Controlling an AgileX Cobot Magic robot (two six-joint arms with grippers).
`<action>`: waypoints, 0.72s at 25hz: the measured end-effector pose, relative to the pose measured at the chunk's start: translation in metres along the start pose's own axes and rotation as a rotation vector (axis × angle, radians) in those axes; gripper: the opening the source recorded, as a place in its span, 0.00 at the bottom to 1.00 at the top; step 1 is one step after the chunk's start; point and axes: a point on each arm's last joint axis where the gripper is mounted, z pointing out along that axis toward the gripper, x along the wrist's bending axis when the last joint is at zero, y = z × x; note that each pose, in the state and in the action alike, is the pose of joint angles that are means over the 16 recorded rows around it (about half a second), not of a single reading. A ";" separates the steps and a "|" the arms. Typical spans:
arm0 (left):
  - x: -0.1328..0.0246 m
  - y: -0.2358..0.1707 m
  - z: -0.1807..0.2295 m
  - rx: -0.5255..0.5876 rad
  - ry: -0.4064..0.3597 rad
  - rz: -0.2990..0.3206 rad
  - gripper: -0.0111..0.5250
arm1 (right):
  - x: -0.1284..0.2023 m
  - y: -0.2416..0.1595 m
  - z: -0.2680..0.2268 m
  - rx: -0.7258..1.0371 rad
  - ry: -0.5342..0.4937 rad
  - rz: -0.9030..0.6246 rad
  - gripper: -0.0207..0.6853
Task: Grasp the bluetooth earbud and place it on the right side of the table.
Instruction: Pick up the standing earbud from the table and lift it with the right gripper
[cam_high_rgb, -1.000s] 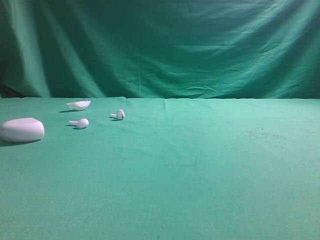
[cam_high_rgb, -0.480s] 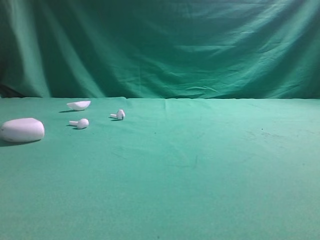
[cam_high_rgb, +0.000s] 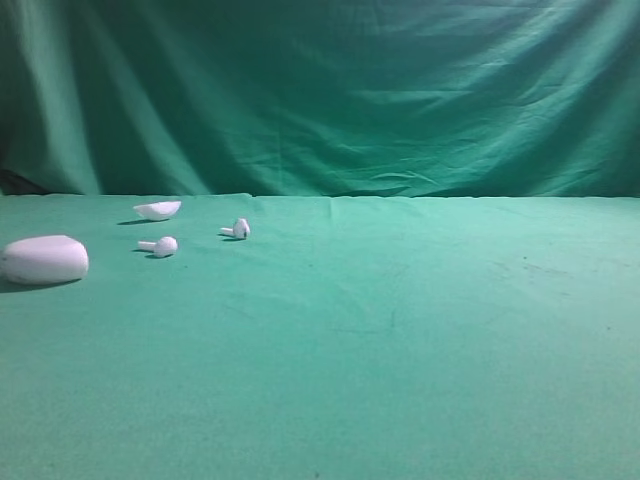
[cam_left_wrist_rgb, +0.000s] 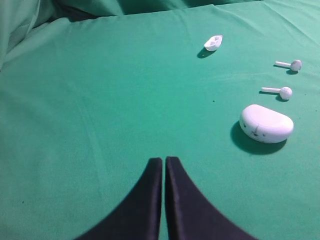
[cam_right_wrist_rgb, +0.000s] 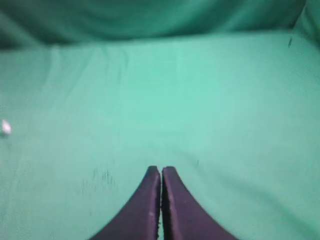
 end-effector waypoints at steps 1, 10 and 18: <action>0.000 0.000 0.000 0.000 0.000 0.000 0.02 | 0.001 0.004 0.003 0.054 0.005 -0.008 0.03; 0.000 0.000 0.000 0.000 0.000 0.000 0.02 | 0.009 0.036 0.042 0.462 0.100 -0.138 0.03; 0.000 0.000 0.000 0.000 0.000 0.000 0.02 | 0.038 0.069 0.095 0.691 0.278 -0.342 0.03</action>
